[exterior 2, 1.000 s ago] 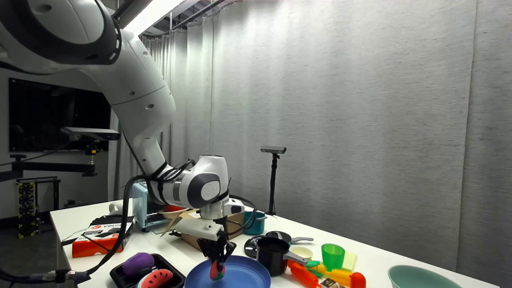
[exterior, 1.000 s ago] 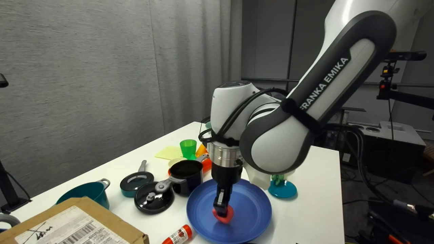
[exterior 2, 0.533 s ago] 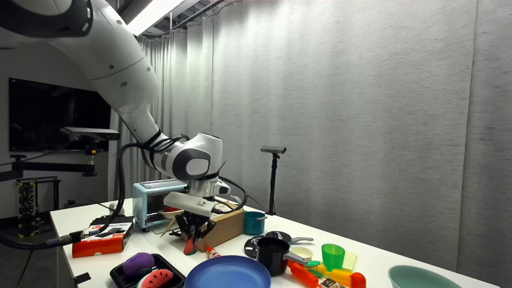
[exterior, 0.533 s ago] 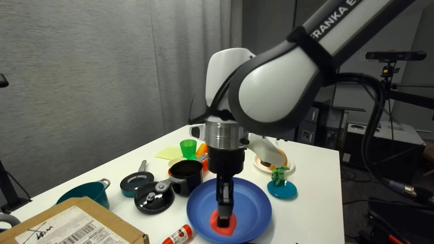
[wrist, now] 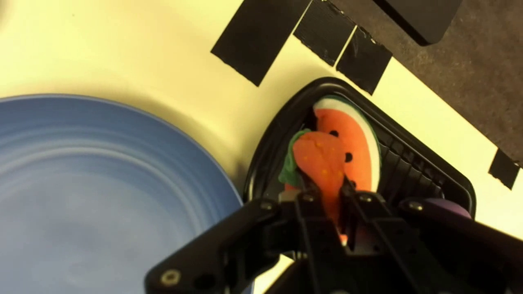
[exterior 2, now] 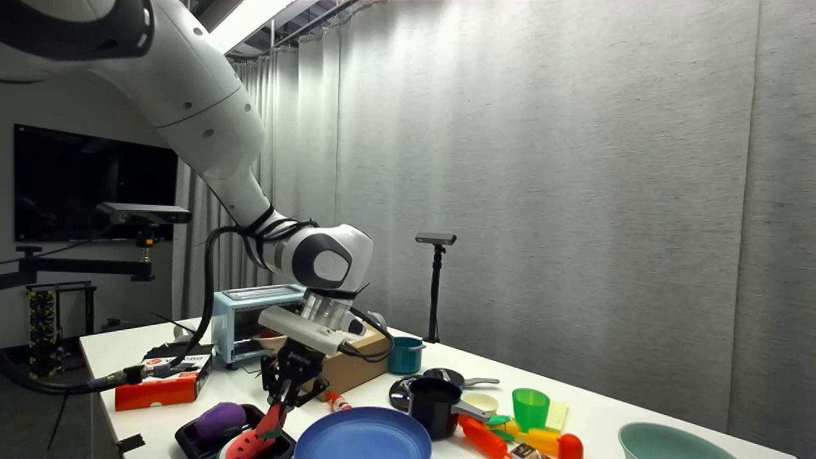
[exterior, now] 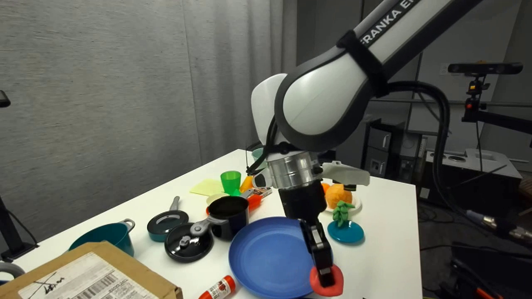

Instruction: Remove the plush toys from the blue plate

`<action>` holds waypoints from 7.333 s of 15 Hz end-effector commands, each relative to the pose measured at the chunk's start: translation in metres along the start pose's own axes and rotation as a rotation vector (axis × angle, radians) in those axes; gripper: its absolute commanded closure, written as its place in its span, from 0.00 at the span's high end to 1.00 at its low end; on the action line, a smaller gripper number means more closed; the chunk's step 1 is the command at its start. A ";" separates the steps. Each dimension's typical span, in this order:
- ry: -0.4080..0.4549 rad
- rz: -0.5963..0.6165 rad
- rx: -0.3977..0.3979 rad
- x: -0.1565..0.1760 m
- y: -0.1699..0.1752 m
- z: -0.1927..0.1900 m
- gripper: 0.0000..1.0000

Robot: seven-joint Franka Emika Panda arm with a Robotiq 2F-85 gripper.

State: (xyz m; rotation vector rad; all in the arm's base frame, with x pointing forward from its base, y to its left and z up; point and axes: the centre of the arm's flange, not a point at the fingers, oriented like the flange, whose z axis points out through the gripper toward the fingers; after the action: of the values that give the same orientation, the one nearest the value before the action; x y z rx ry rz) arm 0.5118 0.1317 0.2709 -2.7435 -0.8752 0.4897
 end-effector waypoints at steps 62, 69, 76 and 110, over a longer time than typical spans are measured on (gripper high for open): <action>0.246 0.303 -0.126 -0.008 0.053 0.030 0.00; 0.259 0.287 -0.070 -0.016 0.058 0.018 0.00; 0.307 0.430 0.137 -0.016 0.056 0.025 0.00; 0.537 0.702 -0.329 -0.002 0.110 -0.039 0.00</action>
State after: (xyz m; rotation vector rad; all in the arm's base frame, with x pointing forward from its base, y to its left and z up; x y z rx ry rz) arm 0.5732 0.0496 0.2356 -3.2700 0.0262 -0.2888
